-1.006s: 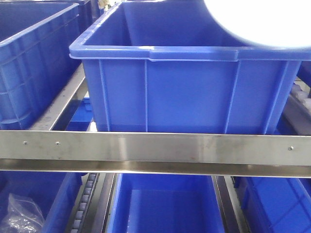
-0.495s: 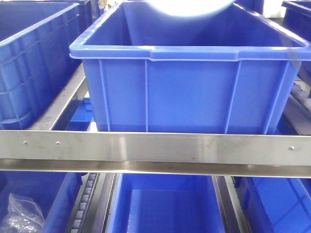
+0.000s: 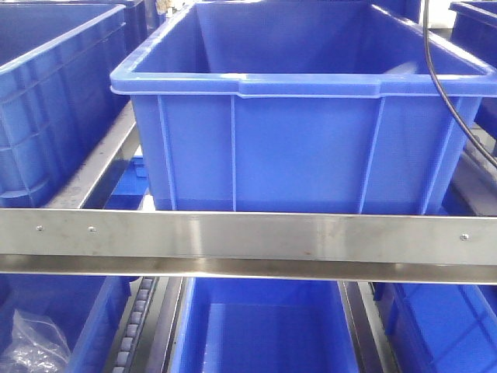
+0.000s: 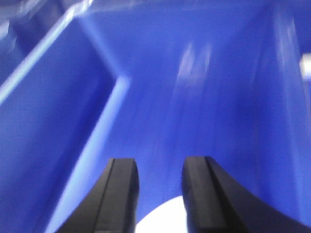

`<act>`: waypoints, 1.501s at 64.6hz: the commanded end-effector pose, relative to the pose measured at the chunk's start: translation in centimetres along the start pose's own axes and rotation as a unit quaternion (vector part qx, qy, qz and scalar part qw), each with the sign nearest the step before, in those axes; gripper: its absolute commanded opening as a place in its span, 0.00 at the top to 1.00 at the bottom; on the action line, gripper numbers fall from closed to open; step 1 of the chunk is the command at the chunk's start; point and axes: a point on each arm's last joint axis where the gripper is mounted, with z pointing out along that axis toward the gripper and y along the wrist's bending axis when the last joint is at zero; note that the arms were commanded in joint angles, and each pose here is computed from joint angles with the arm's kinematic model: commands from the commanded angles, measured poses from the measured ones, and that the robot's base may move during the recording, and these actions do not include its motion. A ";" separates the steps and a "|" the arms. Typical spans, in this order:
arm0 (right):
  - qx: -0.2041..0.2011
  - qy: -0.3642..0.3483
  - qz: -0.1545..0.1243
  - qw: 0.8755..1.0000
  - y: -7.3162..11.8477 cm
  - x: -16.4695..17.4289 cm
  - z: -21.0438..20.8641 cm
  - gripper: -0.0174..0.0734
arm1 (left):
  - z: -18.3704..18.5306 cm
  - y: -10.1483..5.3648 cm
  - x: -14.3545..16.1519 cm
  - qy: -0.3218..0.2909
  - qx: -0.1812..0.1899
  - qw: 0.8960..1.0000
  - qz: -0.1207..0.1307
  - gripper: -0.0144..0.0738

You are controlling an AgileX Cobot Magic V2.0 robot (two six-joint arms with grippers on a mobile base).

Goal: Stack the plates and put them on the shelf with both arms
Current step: 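Lower the white plates into the blue bin and open the right gripper, then raise the empty right gripper up out of the blue bin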

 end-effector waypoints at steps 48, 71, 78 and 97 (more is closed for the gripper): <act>-0.015 -0.149 -0.063 0.987 -0.4 2.7 -21.4 0.74 | -0.1 0.2 -1.8 -0.058 -0.008 0.998 -0.003 0.74; -0.034 -0.140 -0.069 0.987 -1.1 8.6 -28.6 0.74 | -0.1 0.2 -1.8 -0.058 -0.008 0.998 -0.003 0.74; -0.036 -0.137 -0.070 0.987 -1.3 9.9 -29.2 0.74 | -0.1 0.2 -1.8 -0.058 -0.008 0.998 -0.003 0.74; -0.009 -0.188 -0.061 0.980 -2.5 13.0 -27.2 0.74 | -0.1 0.2 -1.8 -0.058 -0.008 0.998 -0.003 0.74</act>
